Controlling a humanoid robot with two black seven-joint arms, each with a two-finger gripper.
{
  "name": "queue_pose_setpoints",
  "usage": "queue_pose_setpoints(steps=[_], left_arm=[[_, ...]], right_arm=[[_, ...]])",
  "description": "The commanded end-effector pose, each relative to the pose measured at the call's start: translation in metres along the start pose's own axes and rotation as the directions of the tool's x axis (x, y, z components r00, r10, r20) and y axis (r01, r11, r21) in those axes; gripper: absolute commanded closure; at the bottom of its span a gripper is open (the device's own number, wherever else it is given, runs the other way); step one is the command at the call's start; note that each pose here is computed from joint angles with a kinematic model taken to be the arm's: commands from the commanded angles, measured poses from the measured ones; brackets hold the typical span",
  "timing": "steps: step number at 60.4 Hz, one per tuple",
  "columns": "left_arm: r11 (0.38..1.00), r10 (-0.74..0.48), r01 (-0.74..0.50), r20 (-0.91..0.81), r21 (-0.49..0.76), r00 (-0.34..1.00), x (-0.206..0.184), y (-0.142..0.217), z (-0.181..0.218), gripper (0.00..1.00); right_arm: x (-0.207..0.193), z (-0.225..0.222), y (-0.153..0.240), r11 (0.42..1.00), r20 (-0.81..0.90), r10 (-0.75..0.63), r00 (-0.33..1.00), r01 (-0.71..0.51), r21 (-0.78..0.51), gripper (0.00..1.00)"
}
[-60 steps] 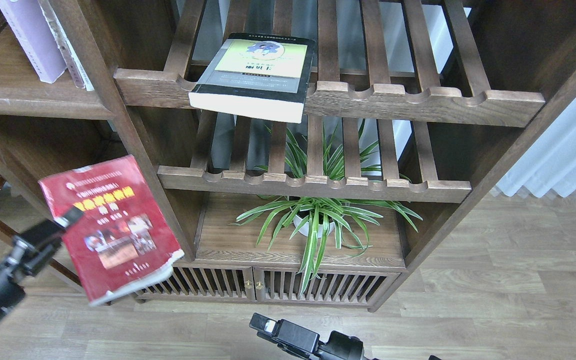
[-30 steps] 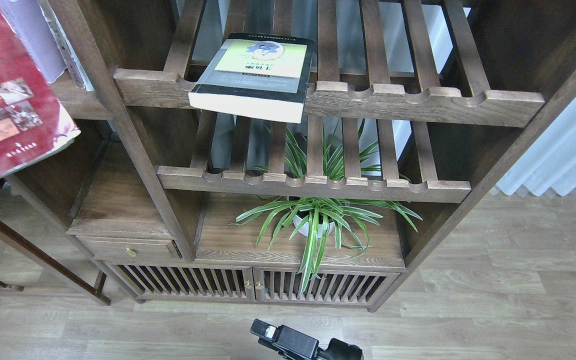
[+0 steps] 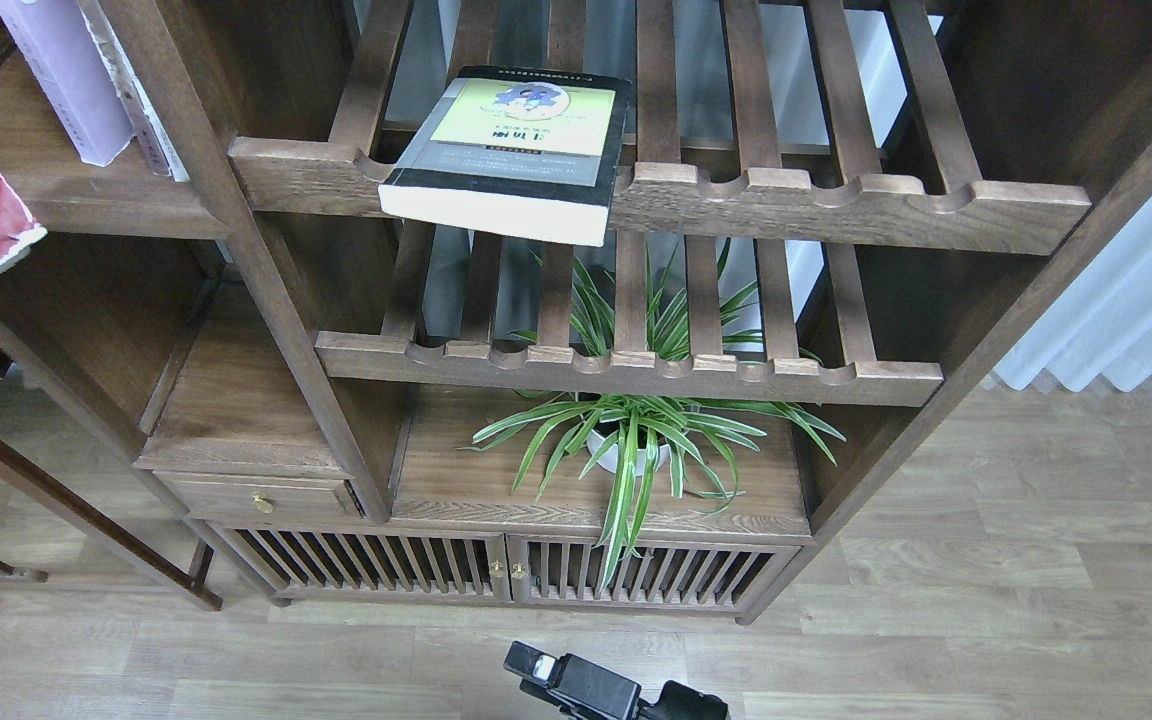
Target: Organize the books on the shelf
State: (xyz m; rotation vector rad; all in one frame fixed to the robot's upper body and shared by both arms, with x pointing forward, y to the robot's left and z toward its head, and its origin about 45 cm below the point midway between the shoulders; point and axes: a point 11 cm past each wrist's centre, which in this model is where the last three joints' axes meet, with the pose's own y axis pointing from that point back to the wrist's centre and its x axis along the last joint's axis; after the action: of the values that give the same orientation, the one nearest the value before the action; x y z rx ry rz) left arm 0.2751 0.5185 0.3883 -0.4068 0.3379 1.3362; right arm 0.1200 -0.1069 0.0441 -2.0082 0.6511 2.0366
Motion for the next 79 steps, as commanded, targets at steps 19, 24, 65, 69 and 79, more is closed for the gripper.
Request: queue_pose_setpoints(steps=[19,24,65,69,79], left_arm=[[0.992,-0.097,0.114,0.272,-0.049,0.957,-0.03,-0.052,0.046,0.92],[0.987,-0.129,0.151,0.322,-0.047,0.938,-0.043,-0.065,0.053,0.92],[0.977,-0.127,0.205,0.605,-0.061,0.786,-0.08,-0.13,0.076,0.91],[0.975,-0.142,0.217,0.601,-0.055,0.786,-0.085,-0.136,0.073,0.91],[0.972,-0.15,0.23,0.629,-0.048,0.763,-0.095,-0.146,0.078,0.91]], right_arm=[[0.003,0.005,0.003,1.0,0.013,0.007,1.0,-0.007,0.003,0.1],[0.002,0.005,0.003,1.0,0.016,0.006,1.0,-0.006,0.005,0.1],[0.002,0.005,0.003,1.0,0.022,0.003,1.0,-0.003,0.019,0.1],[0.002,0.005,0.003,1.0,0.022,0.003,1.0,-0.003,0.018,0.1],[0.002,0.005,0.002,1.0,0.023,0.002,1.0,-0.002,0.019,0.1]])
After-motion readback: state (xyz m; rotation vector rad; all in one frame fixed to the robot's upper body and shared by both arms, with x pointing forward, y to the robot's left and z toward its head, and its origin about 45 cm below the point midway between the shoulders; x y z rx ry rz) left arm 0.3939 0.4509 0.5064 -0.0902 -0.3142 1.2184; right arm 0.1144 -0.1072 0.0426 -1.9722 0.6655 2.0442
